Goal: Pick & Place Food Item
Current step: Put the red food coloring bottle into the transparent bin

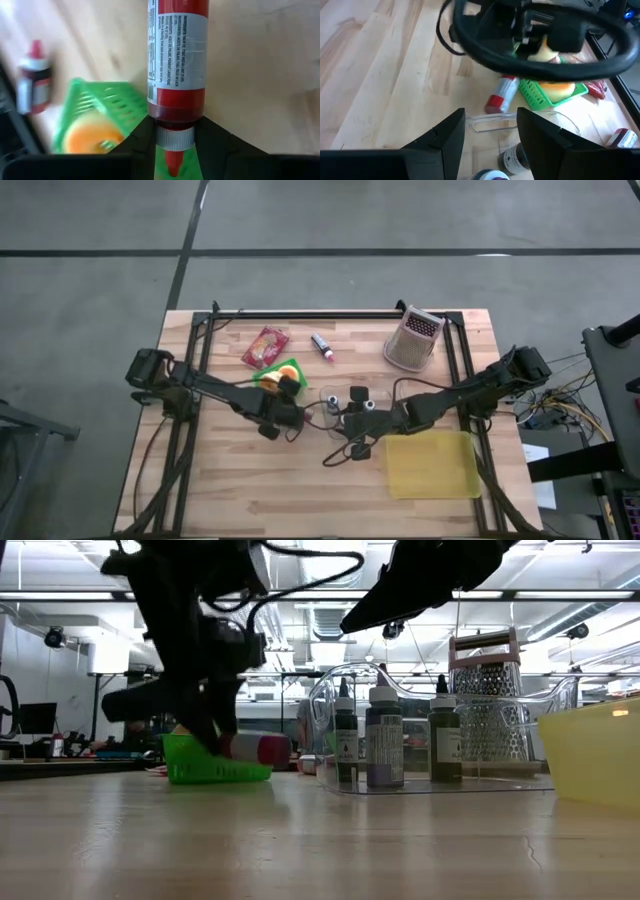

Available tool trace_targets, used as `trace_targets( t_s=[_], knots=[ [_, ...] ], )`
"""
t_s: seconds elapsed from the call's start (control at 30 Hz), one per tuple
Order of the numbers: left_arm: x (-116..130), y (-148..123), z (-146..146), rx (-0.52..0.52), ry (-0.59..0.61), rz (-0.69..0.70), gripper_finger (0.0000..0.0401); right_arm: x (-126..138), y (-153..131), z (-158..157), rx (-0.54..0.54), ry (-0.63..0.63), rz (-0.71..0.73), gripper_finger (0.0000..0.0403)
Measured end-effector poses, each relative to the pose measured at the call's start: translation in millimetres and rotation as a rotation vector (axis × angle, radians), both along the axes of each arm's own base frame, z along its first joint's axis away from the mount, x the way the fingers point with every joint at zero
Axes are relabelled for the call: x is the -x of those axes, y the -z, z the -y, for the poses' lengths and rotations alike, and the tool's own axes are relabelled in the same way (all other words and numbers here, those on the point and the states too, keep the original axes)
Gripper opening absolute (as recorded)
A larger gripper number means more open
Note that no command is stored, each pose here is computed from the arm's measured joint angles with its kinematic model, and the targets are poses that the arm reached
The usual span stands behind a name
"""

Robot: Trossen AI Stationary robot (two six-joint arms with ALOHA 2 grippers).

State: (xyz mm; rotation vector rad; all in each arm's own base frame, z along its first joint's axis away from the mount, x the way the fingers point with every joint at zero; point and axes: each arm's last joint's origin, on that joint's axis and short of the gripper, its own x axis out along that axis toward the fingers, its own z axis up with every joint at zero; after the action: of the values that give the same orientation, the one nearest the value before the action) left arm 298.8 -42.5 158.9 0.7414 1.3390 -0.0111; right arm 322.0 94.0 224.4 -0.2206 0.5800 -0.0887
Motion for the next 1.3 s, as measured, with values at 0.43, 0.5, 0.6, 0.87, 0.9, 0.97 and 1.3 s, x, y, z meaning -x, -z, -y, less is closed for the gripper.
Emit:
trace_targets(
  t_s=[0.43, 0.5, 0.6, 0.87, 0.9, 0.97, 1.3],
  knots=[
    [-8.7, -52.7, 17.4, -0.361, 0.011, 0.01, 0.0097, 7.9, 15.1, 3.3, -0.009, 0.098, -0.029, 0.0175],
    [-9.9, -55.7, 20.0, -0.405, 0.039, 0.013, 0.0097, 11.6, 19.3, 4.6, 0.027, 0.155, -0.047, 0.0173],
    [-12.9, -57.1, 23.4, -0.468, 0.082, 0.033, 0.0097, 16.6, 22.6, 3.8, 0.073, 0.208, -0.076, 0.0166],
    [-24.7, -60.1, 27.2, -0.585, 0.117, 0.109, 0.0097, 28.3, 6.2, -10.7, 0.089, 0.201, -0.009, 0.0155],
    [-25.9, -60.7, 27.4, -0.589, 0.118, 0.119, 0.0097, 30.0, 2.7, -12.0, 0.096, 0.208, 0.01, 0.0155],
    [-27.9, -61.6, 28.1, -0.593, 0.125, 0.131, 0.0097, 34.0, -4.9, -14.1, 0.111, 0.21, 0.039, 0.0155],
    [-37.6, -67.2, 33.9, -0.603, 0.152, 0.212, 0.0097, 38.5, -14.8, -11.7, 0.158, 0.228, 0.072, 0.0181]
  ],
)
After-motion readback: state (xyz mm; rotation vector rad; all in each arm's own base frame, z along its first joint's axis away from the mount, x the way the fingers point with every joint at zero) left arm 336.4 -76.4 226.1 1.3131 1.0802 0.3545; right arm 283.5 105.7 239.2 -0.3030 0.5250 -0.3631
